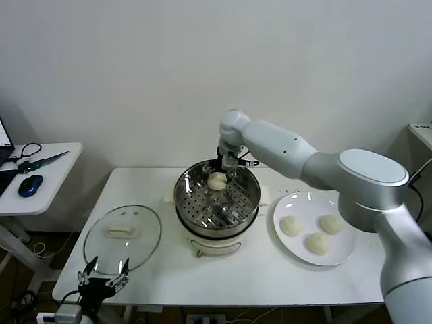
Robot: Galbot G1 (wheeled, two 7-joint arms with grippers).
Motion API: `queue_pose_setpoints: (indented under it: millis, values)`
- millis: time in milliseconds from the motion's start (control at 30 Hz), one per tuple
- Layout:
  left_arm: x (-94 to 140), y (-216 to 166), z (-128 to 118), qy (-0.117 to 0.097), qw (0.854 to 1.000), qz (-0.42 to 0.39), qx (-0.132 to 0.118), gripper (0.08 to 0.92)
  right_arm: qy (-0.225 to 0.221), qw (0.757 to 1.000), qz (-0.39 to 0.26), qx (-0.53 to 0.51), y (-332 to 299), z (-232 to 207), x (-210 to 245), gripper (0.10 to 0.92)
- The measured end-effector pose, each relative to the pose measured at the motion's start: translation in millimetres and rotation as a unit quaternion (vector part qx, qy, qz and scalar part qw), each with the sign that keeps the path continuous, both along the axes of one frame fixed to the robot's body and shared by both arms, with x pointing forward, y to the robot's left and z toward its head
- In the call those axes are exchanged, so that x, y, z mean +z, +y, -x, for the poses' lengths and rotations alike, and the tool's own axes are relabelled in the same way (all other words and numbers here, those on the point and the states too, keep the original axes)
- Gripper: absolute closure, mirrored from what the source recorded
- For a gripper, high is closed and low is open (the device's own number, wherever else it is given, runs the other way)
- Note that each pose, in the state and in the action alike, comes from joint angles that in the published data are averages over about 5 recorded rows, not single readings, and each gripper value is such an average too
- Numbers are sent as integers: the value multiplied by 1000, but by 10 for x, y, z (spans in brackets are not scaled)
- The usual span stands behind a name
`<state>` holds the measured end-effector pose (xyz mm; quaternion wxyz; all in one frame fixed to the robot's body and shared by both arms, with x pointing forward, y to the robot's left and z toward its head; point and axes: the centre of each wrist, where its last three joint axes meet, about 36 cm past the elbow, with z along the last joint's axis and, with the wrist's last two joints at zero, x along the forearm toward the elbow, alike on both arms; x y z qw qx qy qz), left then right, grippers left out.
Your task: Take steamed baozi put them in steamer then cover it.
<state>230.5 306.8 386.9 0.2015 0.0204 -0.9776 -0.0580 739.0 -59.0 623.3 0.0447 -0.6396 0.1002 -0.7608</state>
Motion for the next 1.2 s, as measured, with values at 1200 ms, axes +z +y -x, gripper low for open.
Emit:
queue_pose_setpoints:
  millis: [1200]
  values:
    - [43, 2, -55, -3, 1000, 2, 5, 177, 129, 784, -65, -604, -2928, 929, -543, 200]
